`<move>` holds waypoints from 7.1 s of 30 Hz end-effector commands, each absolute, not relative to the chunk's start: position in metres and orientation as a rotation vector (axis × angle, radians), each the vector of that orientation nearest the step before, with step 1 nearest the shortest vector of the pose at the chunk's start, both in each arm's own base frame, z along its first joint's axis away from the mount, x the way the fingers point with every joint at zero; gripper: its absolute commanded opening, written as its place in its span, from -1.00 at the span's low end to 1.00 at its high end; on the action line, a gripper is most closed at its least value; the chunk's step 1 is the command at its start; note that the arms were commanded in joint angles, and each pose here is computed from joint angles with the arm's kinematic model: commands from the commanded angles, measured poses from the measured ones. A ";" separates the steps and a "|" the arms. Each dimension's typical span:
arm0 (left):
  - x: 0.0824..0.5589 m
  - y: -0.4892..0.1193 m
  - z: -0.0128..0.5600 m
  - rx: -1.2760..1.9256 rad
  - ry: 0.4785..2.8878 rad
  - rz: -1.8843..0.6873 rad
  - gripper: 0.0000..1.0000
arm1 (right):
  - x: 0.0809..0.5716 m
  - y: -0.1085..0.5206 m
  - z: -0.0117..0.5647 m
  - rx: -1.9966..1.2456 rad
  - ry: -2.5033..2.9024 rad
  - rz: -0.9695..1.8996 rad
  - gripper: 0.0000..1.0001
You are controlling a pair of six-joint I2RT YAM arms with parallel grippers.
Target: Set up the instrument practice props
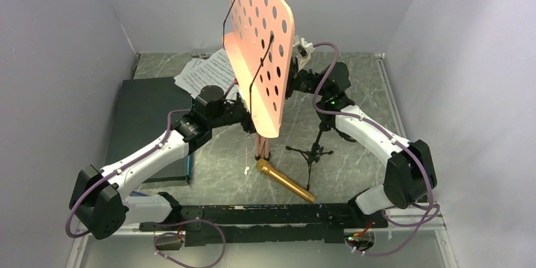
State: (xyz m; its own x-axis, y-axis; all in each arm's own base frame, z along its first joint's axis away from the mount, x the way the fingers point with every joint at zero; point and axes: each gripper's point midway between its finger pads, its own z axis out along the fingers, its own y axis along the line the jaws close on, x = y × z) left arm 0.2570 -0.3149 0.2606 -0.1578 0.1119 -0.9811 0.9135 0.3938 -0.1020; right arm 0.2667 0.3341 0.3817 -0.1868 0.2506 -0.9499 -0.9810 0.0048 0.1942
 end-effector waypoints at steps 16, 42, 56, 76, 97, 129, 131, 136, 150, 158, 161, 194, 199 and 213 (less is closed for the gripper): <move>0.282 -0.296 0.301 0.872 1.455 -0.712 0.39 | 0.268 0.329 0.440 -0.944 0.953 1.261 -1.00; 0.258 -0.262 0.287 0.820 1.520 -0.837 0.39 | 0.261 0.329 0.442 -1.002 0.940 1.236 -1.00; 0.267 -0.277 0.269 0.874 1.502 -0.942 0.01 | 0.256 0.330 0.445 -1.025 0.928 1.249 -1.00; 0.289 -0.265 0.258 0.803 1.547 -0.813 -0.95 | 0.259 0.332 0.466 -1.005 0.859 1.244 -1.00; 0.328 -0.231 0.229 0.682 1.628 -0.514 -0.95 | 0.258 0.323 0.537 -0.915 0.672 1.189 -1.00; 0.341 -0.203 0.208 0.527 1.723 -0.374 -0.95 | 0.256 0.318 0.583 -0.892 0.566 1.134 -1.00; 0.343 -0.202 0.207 0.514 1.723 -0.370 -0.95 | 0.258 0.319 0.584 -0.894 0.564 1.130 -1.00; 0.347 -0.201 0.205 0.497 1.728 -0.360 -0.95 | 0.261 0.320 0.589 -0.897 0.557 1.106 -1.00; 0.356 -0.178 0.197 0.364 1.763 -0.271 -0.95 | 0.261 0.316 0.603 -0.880 0.509 1.069 -1.00; 0.364 -0.167 0.184 0.312 1.792 -0.215 -0.95 | 0.260 0.315 0.614 -0.888 0.475 1.059 -1.00; 0.366 -0.165 0.179 0.289 1.800 -0.207 -0.95 | 0.261 0.316 0.618 -0.894 0.464 1.061 -1.00; 0.383 -0.141 0.133 0.042 1.895 -0.090 -0.95 | 0.257 0.302 0.643 -0.879 0.384 1.022 -1.00; 0.385 -0.138 0.129 0.014 1.899 -0.071 -0.95 | 0.256 0.298 0.644 -0.876 0.381 1.014 -1.00; 0.386 -0.136 0.114 0.087 1.926 -0.019 -0.95 | 0.260 0.293 0.664 -0.845 0.353 0.984 -1.00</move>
State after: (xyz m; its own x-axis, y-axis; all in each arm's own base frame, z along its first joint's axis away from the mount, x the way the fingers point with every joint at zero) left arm 0.3928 -0.2093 0.2153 -0.0453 -0.0168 -0.9988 0.3688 0.9290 -0.0323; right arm 0.3763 0.3758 0.4377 -0.0429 0.2328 -0.9716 -0.9865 0.1442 0.0781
